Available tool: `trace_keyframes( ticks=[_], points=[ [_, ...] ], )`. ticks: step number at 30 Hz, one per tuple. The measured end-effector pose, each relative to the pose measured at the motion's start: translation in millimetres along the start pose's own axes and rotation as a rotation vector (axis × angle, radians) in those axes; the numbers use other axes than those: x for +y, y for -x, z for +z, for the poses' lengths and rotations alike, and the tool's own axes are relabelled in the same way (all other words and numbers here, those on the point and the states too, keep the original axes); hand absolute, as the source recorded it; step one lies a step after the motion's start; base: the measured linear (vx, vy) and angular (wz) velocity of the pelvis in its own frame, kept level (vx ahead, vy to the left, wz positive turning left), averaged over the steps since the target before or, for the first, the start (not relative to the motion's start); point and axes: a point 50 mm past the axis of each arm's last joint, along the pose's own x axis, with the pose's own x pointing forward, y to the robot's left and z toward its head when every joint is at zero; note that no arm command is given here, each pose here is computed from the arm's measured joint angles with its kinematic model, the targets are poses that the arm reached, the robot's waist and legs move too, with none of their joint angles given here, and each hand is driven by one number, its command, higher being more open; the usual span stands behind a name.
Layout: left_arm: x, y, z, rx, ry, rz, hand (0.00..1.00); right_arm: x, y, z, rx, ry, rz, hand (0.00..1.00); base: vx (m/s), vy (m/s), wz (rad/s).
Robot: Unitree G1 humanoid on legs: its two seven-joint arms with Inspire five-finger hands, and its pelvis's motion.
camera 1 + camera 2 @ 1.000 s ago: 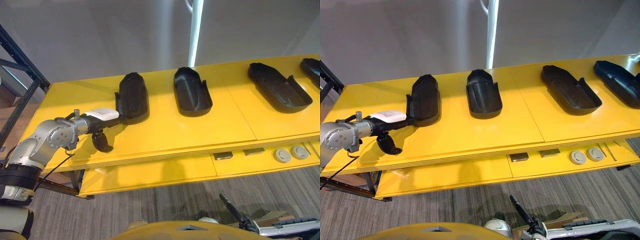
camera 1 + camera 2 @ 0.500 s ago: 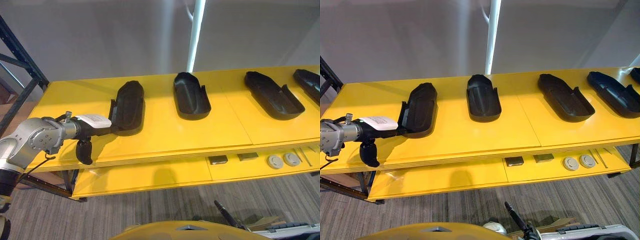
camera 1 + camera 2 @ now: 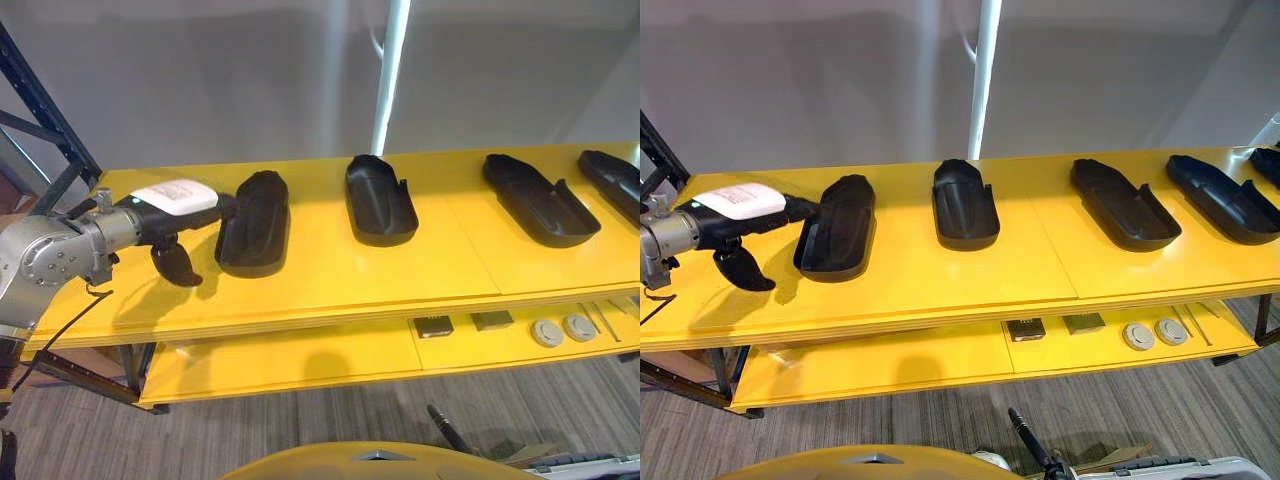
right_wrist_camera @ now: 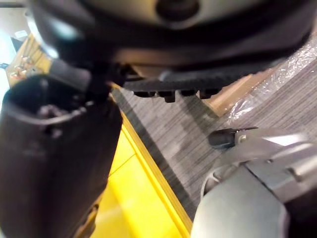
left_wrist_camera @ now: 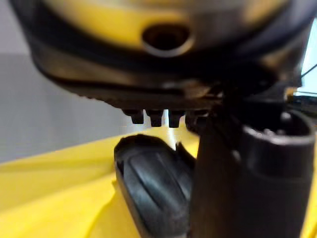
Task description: Walk over and take three plastic housings, then place them on the shelf
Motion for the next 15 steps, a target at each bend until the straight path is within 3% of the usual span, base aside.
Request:
trace_keyframes(
  ticks=[9,15],
  points=[
    [58.8,8.3,12.3,-0.103,0.403,0.56,1.0,-3.0,3.3,-10.3,0.022,0.035,-0.026,1.0,0.0,0.004,0.0],
    [43.4,2.7,-3.4,0.0,0.728,0.79,1.0,-8.1,3.9,-4.9,-0.008,0.054,-0.048,1.0,-0.01,0.004,-0.03]
  ],
)
